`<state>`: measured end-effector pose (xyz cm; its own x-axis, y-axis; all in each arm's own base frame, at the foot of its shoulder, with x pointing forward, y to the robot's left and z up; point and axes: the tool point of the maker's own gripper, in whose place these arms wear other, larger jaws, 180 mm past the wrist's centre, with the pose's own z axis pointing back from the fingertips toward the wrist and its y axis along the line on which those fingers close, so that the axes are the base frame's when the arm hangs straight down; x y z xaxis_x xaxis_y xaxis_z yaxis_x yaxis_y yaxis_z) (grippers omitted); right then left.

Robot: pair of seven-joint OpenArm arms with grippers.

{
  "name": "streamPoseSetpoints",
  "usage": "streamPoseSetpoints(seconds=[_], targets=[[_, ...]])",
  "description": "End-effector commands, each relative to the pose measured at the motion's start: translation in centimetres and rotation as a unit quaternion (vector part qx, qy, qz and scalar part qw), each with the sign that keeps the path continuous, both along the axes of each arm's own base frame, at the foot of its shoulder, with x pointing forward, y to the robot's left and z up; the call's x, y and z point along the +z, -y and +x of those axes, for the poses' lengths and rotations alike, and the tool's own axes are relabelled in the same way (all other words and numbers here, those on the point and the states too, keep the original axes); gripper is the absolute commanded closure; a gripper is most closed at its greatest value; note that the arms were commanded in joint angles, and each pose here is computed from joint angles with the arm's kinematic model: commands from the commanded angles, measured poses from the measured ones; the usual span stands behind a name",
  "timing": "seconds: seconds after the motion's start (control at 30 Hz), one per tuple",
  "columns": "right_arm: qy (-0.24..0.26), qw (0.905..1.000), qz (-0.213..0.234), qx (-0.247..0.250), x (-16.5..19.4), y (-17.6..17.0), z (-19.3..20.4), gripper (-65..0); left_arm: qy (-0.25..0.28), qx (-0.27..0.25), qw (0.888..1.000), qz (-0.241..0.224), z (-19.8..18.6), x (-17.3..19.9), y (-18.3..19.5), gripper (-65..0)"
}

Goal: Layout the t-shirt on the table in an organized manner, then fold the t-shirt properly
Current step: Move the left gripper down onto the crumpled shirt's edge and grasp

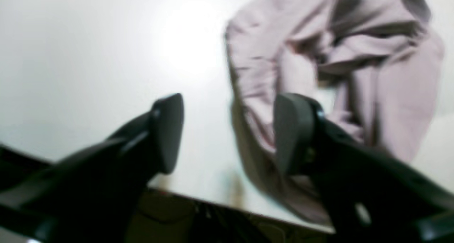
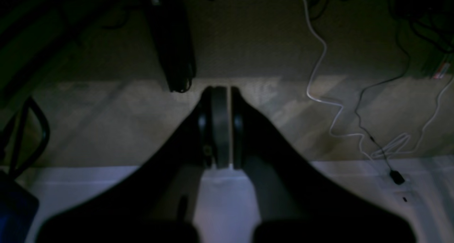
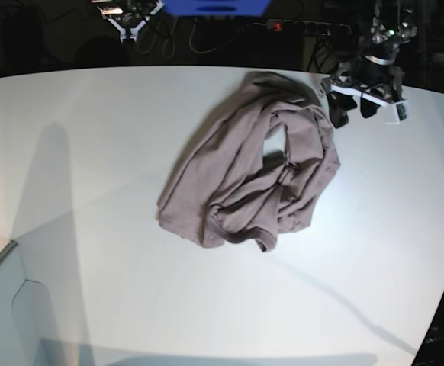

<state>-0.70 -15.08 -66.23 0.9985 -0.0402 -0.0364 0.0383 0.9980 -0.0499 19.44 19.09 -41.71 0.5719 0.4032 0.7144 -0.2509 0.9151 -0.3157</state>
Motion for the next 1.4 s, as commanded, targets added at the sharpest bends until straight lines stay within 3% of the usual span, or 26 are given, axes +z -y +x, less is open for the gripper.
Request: streamPoseSetpoints(seconds=[0.0, 0.43, 0.5, 0.63, 0.83, 0.97, 1.37], targets=[[0.0, 1.0, 0.005, -0.001, 0.0, -0.1, -0.1, 0.0, 0.018, -0.003, 1.0, 0.0, 0.9, 0.9, 0.0, -43.0], [0.0, 1.0, 0.006, 0.0, 0.0, -0.2, -0.1, 0.0, -0.011, 0.004, 1.0, -0.02, 2.9, -1.8, 0.2, -42.7], [0.004, 1.0, 0.005, -0.001, 0.0, -0.2, 0.3, 0.0, -0.02, 0.007, 1.0, -0.021, 2.9, -2.5, 0.0, -37.9], [0.027, 0.9996, 0.003, 0.003, 0.3, 0.0, 1.6, 0.0, -0.034, 0.015, 0.999, -0.024, 3.4, -4.0, -0.4, -22.4], [0.06, 0.9982, 0.002, 0.007, 0.9, 0.1, 2.1, 0.0, -0.042, -0.009, 0.998, -0.035, 4.2, -5.0, 1.7, -19.0], [0.088, 0.996, 0.001, 0.009, 1.9, 0.0, 2.3, 0.0, -0.043, -0.022, 0.998, -0.039, 4.4, -5.0, 2.7, 0.0], [0.173, 0.9848, 0.001, 0.012, 6.3, -0.5, 3.2, 0.0, -0.008, -0.029, 0.999, -0.036, 5.1, -2.4, 2.9, 0.0]])
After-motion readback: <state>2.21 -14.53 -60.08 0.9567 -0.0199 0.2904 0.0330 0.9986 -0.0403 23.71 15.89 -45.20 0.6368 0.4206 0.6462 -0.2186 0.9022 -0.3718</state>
